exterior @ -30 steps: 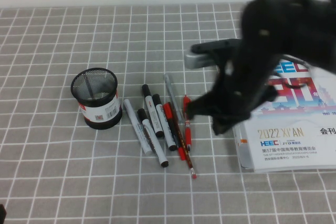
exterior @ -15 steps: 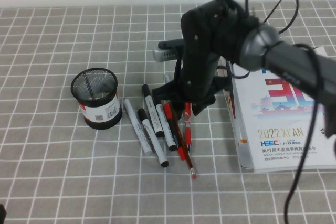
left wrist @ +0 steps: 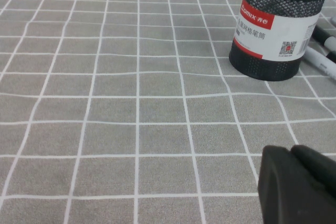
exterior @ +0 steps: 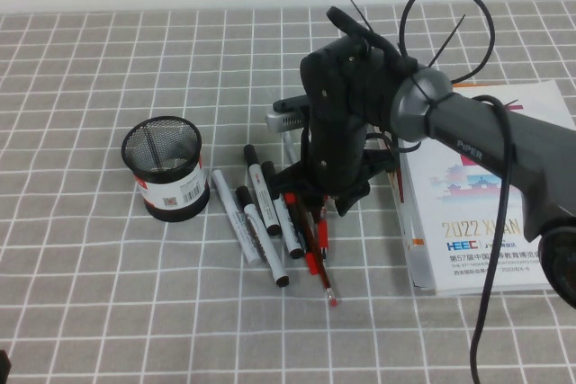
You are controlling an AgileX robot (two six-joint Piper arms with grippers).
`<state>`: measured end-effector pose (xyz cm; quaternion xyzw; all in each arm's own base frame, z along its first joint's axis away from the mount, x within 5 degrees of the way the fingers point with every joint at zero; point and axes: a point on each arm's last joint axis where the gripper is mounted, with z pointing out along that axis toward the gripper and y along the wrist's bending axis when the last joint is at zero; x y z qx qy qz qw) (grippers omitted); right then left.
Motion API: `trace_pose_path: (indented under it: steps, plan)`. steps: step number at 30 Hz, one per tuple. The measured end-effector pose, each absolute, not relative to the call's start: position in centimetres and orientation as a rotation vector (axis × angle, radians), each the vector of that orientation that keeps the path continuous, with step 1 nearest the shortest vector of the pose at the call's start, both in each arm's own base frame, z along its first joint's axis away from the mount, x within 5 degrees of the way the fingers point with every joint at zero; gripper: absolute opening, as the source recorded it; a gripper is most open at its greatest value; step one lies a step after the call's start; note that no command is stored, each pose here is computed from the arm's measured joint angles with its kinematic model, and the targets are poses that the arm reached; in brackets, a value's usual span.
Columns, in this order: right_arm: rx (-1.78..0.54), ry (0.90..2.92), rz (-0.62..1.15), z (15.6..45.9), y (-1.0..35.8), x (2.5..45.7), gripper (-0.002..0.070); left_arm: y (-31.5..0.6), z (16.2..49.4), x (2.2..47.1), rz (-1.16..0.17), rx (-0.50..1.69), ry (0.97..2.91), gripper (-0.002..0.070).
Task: Put the pen into the pen holder
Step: Pick up the pen on the table
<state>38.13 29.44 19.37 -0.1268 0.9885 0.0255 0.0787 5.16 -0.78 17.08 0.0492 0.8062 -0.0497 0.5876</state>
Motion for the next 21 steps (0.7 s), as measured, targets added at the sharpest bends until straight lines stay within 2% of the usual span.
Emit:
trace_pose_path:
  steps: [7,12,16,19,21]
  plan:
    - [-0.379,2.981,0.074,18.4,29.6,38.2,0.0155,-0.8,17.1,5.2,-0.116,0.115,1.878,-0.0006]
    - [-0.374,2.984,0.080,18.4,29.6,38.2,0.0072,-0.8,17.1,5.2,-0.116,0.115,1.878,-0.0006]
    - [-0.373,2.981,0.085,18.5,29.6,38.2,0.0066,-0.8,17.1,5.2,-0.116,0.115,1.878,-0.0006]
    - [-0.369,2.950,0.111,20.3,29.4,38.0,0.0066,-0.8,17.1,5.2,-0.116,0.115,1.878,-0.0006]
    - [-0.364,2.872,0.144,23.1,29.1,37.8,0.0066,-0.8,17.1,5.2,-0.116,0.115,1.878,-0.0006]
